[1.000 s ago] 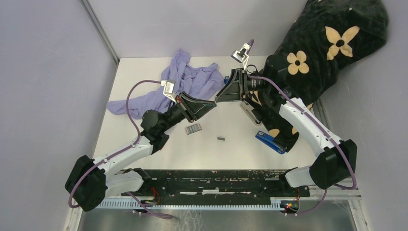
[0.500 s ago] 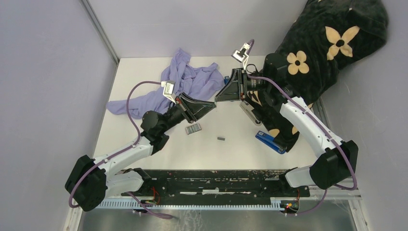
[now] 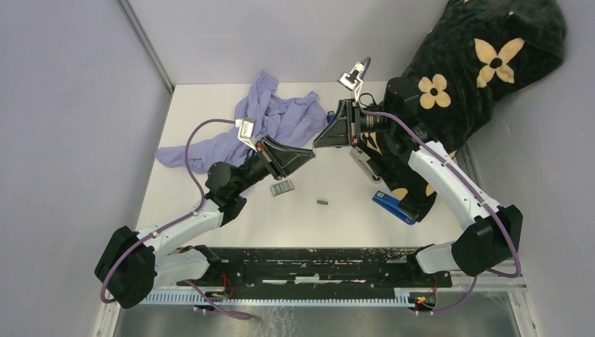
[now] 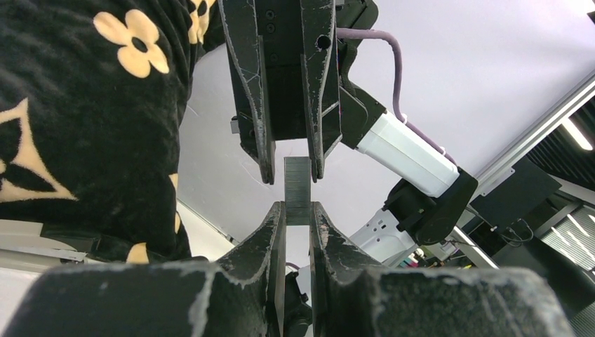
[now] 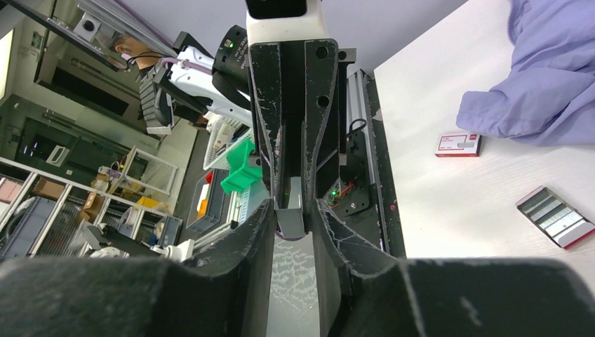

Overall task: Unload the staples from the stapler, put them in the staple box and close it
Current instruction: Place the staple in the staple box.

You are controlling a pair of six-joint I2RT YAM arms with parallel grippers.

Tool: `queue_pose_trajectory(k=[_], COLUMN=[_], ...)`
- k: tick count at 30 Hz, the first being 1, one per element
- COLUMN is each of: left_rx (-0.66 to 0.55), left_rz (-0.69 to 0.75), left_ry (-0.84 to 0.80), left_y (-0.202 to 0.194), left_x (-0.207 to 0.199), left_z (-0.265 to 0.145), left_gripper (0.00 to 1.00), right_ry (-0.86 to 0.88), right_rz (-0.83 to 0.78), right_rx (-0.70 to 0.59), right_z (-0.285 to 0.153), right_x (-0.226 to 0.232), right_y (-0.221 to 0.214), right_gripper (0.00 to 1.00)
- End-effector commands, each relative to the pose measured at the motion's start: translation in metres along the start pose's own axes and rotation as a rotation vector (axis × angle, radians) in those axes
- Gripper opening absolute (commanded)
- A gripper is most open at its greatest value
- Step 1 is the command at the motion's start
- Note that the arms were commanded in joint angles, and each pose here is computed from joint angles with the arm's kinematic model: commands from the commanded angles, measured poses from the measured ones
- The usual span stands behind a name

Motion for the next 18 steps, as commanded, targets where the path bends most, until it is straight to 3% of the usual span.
queue_pose_trajectory(k=[1, 6, 18], left_rx=[-0.025, -0.023, -0.016], left_rz=[0.003, -0.003, -0.014], left_ry=[-0.055, -0.051, -0.049], left_y=[0.0044, 0.0037, 0.0027], left_x=[-0.0114, -0.0099, -0.0093], left_z=[0.0, -0.0003, -0.0004], left_gripper=[0.11, 0.11, 0.11], right_ry=[0.02, 0.024, 0.019], right_rz=[-0.112, -0.117, -0.126], right_rx=[-0.029, -0.025, -0.017], right_z=[-0.0017, -0.0013, -0.0013], right_x=[0.0215, 0.0218, 0.0227], right_y=[0.0169, 0.0162, 0.0154], right_gripper=[0.29, 0.27, 0.31])
Point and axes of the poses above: each gripper's point midway between its finger pads, its own z axis out along the fingers, its own x axis along the line the jaws close on, y = z × x, the point moved 9 cm from there along -z, back along the fingers, and after that the axes turned 13 degrees about -z, right-handed, at the moved point
